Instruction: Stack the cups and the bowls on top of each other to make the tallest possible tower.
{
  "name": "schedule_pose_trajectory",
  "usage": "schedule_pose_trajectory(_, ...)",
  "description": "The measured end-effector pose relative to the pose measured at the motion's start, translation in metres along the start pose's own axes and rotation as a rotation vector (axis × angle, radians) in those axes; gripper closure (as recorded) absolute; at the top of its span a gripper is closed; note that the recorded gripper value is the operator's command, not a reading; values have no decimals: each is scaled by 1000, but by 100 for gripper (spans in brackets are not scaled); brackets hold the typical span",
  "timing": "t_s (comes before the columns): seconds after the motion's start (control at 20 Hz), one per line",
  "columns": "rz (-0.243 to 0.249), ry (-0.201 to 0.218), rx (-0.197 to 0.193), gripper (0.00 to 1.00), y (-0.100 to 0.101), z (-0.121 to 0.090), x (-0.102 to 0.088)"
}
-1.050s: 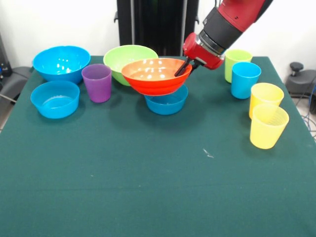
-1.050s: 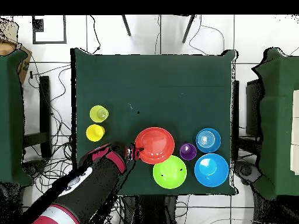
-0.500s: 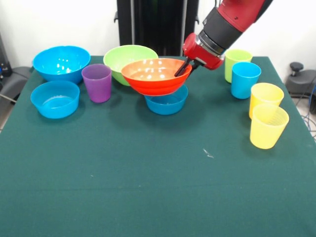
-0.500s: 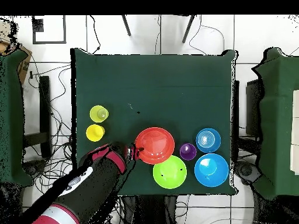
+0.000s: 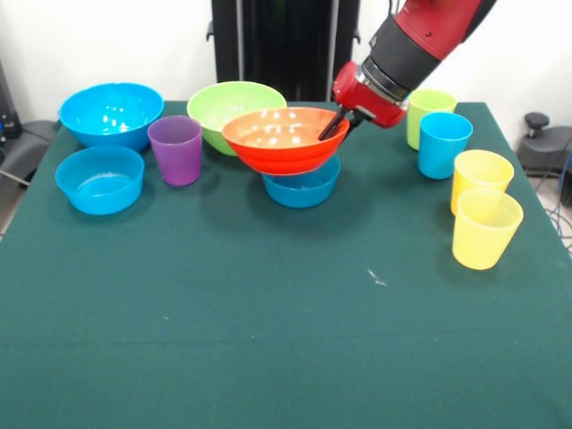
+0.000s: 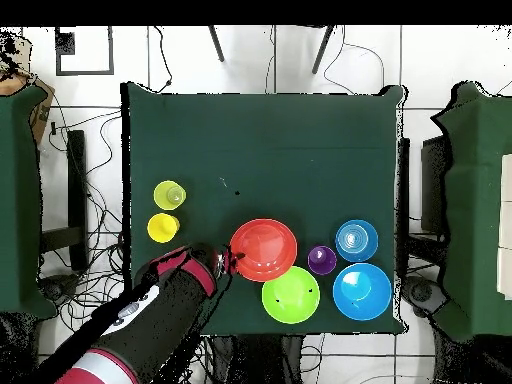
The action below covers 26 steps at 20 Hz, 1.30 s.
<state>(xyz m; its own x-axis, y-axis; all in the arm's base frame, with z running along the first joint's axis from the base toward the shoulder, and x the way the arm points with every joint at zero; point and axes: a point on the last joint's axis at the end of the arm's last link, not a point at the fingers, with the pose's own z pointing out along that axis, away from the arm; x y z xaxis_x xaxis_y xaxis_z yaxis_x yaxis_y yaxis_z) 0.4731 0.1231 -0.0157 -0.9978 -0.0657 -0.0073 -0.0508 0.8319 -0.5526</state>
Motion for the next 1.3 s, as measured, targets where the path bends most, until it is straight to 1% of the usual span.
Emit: schedule_pose_trajectory(1.3,20,3,-10,100,3,-1,-2)
